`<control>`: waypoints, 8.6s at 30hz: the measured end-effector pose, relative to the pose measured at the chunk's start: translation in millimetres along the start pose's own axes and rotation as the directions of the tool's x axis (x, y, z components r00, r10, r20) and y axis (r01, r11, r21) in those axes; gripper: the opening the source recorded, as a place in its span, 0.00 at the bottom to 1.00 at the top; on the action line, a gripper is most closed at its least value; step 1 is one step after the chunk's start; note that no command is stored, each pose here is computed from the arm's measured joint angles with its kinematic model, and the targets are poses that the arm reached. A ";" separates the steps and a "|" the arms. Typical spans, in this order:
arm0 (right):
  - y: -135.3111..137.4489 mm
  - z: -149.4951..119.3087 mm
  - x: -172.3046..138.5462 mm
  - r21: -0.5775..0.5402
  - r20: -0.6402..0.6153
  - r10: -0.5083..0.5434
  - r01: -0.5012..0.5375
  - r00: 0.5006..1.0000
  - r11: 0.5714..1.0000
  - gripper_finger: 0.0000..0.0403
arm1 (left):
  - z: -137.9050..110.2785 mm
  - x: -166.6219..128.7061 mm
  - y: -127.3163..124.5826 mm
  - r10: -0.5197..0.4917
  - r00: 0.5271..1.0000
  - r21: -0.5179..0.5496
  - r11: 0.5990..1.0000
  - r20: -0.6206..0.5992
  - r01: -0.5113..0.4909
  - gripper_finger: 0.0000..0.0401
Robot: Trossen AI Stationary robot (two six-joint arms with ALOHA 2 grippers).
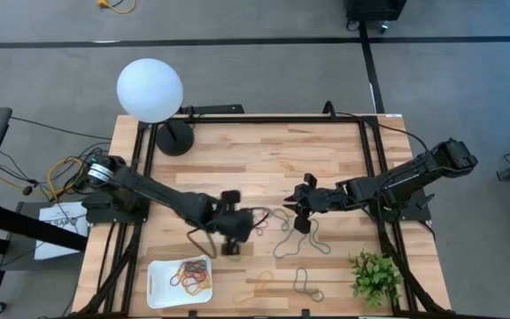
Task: Pick and place items into bin
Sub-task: Put the green rubber band into the bin, then put the blue rubber band into the bin
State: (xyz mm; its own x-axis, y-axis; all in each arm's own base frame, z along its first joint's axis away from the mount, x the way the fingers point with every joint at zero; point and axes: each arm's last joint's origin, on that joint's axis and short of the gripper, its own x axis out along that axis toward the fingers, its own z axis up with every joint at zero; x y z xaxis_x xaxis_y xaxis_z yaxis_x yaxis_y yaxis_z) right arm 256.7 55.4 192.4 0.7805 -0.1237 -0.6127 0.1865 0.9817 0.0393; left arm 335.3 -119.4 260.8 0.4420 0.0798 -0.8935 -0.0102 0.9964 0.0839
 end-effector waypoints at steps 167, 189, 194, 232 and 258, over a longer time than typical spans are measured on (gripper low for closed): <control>28.2 31.3 32.0 -0.265 0.316 0.098 -0.011 0.944 0.964 0.00 | 12.4 19.6 33.7 0.175 0.919 -0.209 0.972 0.353 -0.104 0.02; 23.2 14.2 36.6 -0.255 0.143 0.058 -0.019 0.988 0.967 0.24 | -9.7 -11.5 34.4 -0.008 0.977 -0.132 0.991 0.211 0.037 0.00; 22.4 11.2 37.1 -0.265 0.113 0.050 -0.018 0.992 0.964 0.25 | -38.4 -45.6 16.8 -0.248 0.968 -0.146 0.957 0.041 0.252 0.00; 8.0 9.0 41.5 -0.189 0.057 -0.005 0.016 0.998 0.982 0.25 | -107.6 -94.3 -93.5 -0.309 0.950 -0.393 0.869 0.045 0.301 0.10; 6.3 9.1 42.0 -0.187 0.053 -0.011 0.020 0.999 0.982 0.25 | -143.2 -25.6 -50.6 -0.061 0.978 -0.485 0.873 -0.197 -0.043 0.32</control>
State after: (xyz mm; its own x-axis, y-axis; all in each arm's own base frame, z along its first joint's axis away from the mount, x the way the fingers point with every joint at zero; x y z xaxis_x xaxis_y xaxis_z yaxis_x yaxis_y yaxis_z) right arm 296.1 55.1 174.0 0.8090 -0.1416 -0.5704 0.0876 0.9887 -0.1213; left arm 196.0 -167.9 216.2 0.2563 0.0230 -0.9663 -0.4631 0.8804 -0.1019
